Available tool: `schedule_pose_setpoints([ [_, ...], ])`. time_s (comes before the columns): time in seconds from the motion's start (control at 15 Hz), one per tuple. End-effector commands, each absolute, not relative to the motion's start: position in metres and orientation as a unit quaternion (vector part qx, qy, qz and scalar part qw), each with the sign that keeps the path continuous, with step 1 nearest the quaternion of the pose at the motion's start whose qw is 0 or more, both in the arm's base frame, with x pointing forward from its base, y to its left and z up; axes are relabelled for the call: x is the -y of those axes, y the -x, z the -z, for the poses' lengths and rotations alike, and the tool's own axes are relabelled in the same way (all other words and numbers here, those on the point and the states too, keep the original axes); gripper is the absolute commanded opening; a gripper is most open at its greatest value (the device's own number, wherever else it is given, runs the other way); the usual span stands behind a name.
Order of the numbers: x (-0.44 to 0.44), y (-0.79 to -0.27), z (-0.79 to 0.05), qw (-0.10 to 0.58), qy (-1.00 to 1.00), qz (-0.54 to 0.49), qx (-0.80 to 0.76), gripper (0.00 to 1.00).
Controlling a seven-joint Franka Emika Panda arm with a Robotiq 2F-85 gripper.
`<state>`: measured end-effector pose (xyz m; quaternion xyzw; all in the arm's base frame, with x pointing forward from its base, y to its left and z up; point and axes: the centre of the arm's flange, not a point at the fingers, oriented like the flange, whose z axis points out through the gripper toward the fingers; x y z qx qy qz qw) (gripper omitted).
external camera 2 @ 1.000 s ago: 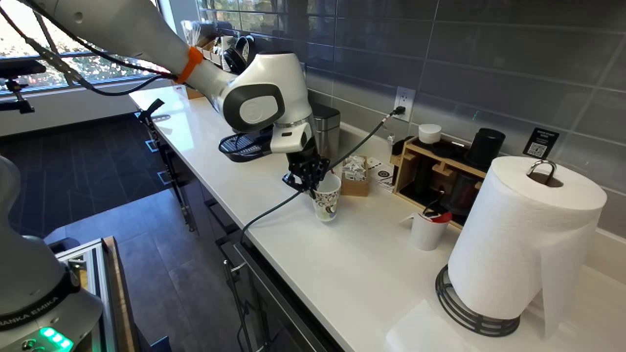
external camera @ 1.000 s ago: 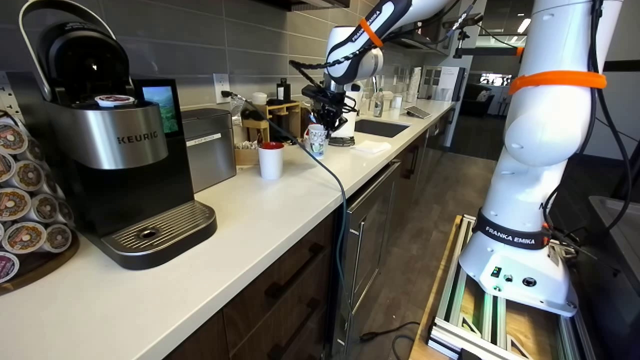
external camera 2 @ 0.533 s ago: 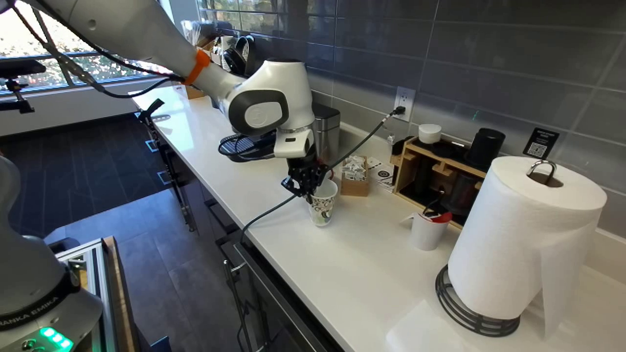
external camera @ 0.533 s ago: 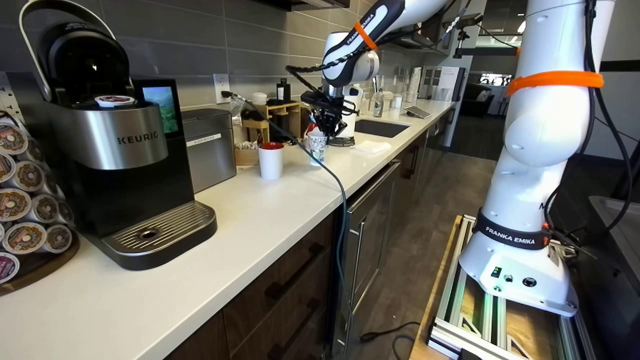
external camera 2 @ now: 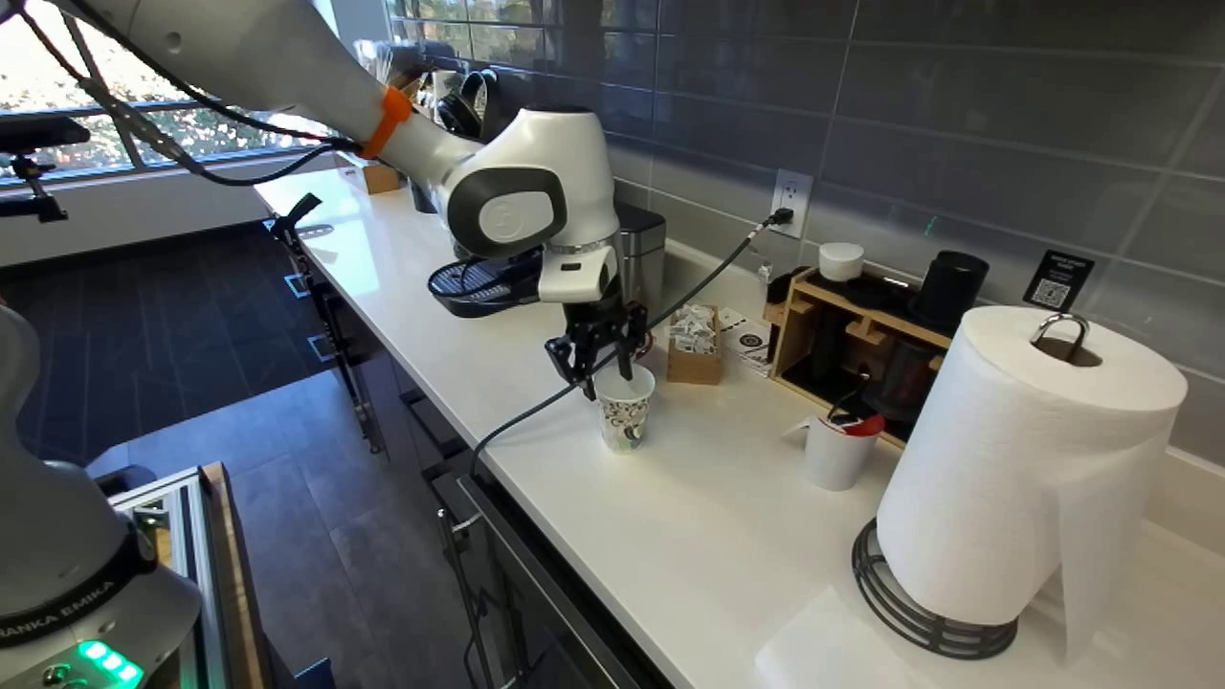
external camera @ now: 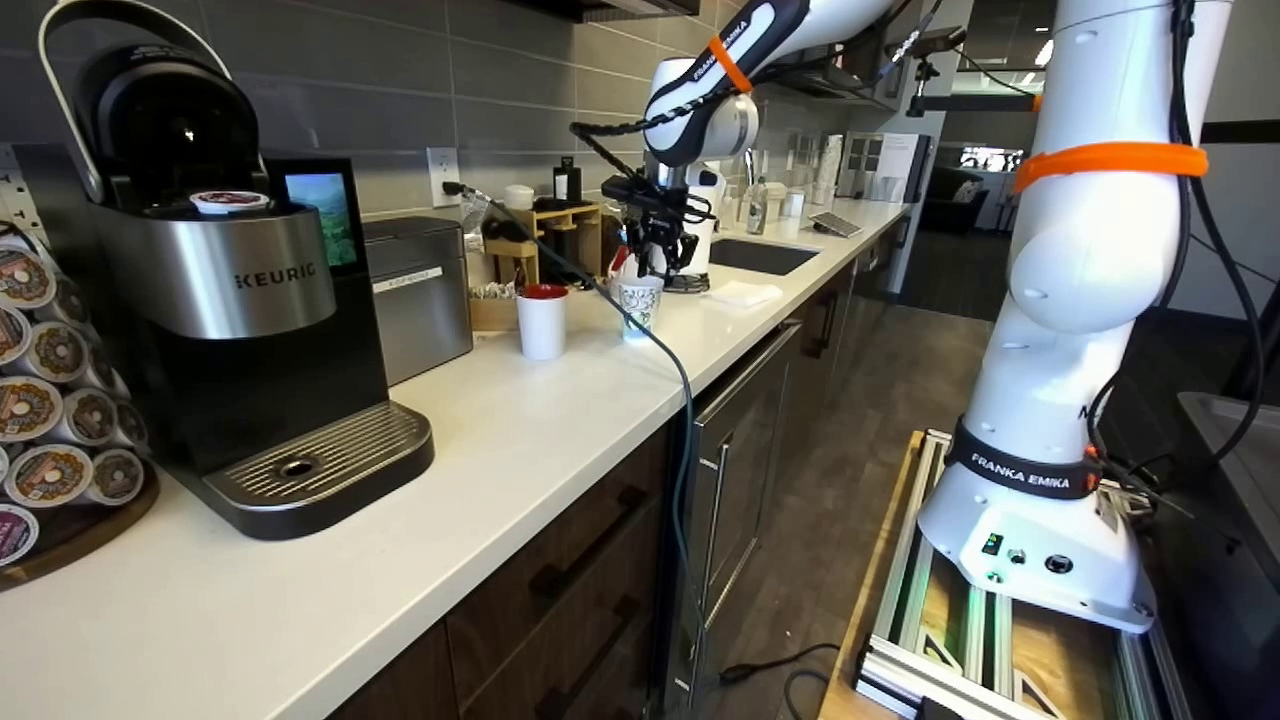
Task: Empty the contents in the cup into the mug cup
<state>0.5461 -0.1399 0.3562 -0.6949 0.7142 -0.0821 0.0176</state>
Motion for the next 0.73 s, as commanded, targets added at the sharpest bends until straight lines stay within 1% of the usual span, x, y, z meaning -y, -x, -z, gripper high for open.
schedule_pose_setpoints([
  [0.0,0.141,-0.511,-0.384,0.036,0.712,0.103,-0.693,0.93],
  [0.07,0.138,-0.495,-0.390,0.021,0.739,0.133,-0.660,0.99],
  [0.33,0.115,-0.430,-0.409,-0.008,0.787,0.196,-0.585,1.00],
  [0.47,0.100,-0.402,-0.419,0.004,0.801,0.234,-0.552,1.00],
  [0.6,0.086,-0.373,-0.427,0.043,0.797,0.275,-0.536,1.00],
  [0.67,0.100,-0.429,-0.419,0.018,0.796,0.242,-0.554,0.99],
])
